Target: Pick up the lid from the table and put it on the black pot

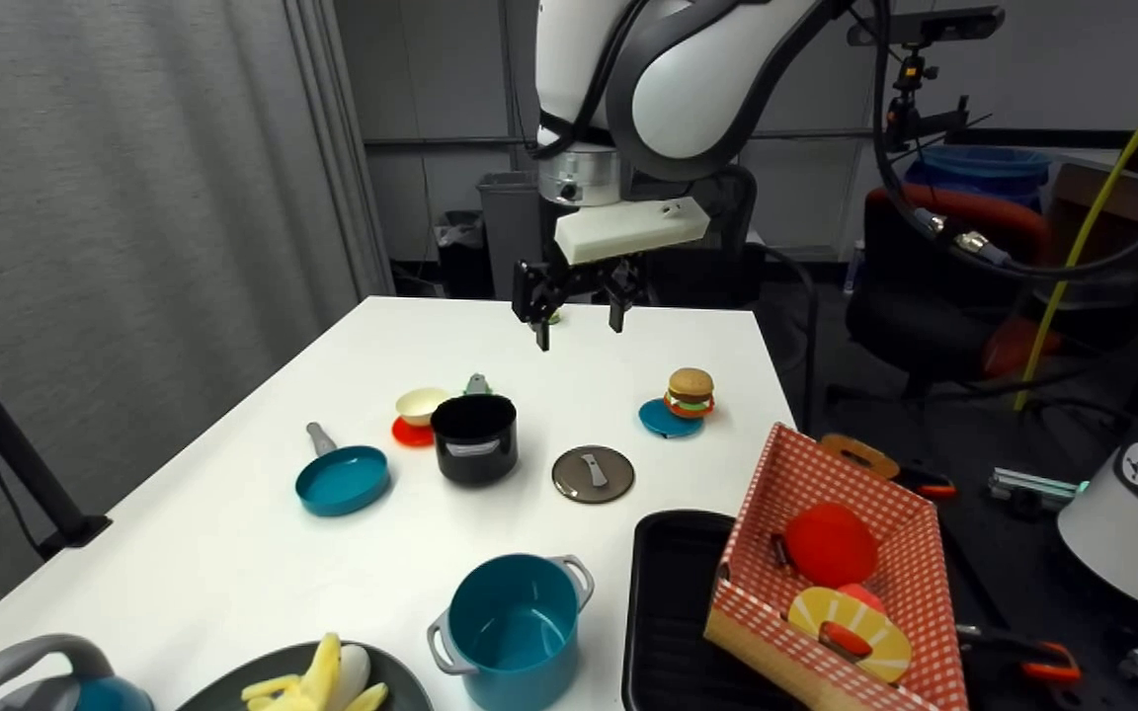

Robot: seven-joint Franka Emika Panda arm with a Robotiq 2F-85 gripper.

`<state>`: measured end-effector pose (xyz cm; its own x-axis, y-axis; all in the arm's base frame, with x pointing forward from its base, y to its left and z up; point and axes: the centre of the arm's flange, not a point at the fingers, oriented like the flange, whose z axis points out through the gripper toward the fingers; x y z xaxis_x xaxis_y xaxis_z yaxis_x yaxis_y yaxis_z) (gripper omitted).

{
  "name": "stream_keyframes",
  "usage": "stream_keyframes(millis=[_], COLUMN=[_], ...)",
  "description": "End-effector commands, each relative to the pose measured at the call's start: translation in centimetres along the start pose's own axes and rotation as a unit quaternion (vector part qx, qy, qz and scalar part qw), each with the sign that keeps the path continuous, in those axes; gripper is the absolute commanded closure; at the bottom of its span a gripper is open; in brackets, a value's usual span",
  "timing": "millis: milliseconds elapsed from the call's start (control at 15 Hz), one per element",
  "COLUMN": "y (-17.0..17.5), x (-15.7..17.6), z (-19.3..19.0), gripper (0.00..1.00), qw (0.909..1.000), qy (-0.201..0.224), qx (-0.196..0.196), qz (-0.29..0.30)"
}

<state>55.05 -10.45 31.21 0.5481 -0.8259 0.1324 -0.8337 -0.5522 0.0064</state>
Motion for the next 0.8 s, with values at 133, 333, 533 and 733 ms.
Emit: stream_keyframes(millis=[133, 333, 533, 733], y=[0.2, 0.1, 0.2, 0.5], x=[0.4, 0.4, 0.8, 1.9], z=[3.2, 5.3, 7.0, 8.2], gripper=[0.0, 0.0, 0.0, 0.0], qw=[0.9988, 0.9979, 0.997, 0.9966], qy=[-0.034, -0.049, -0.059, -0.062], qx=[-0.028, -0.037, -0.046, -0.051], qz=[0.018, 0.021, 0.021, 0.018])
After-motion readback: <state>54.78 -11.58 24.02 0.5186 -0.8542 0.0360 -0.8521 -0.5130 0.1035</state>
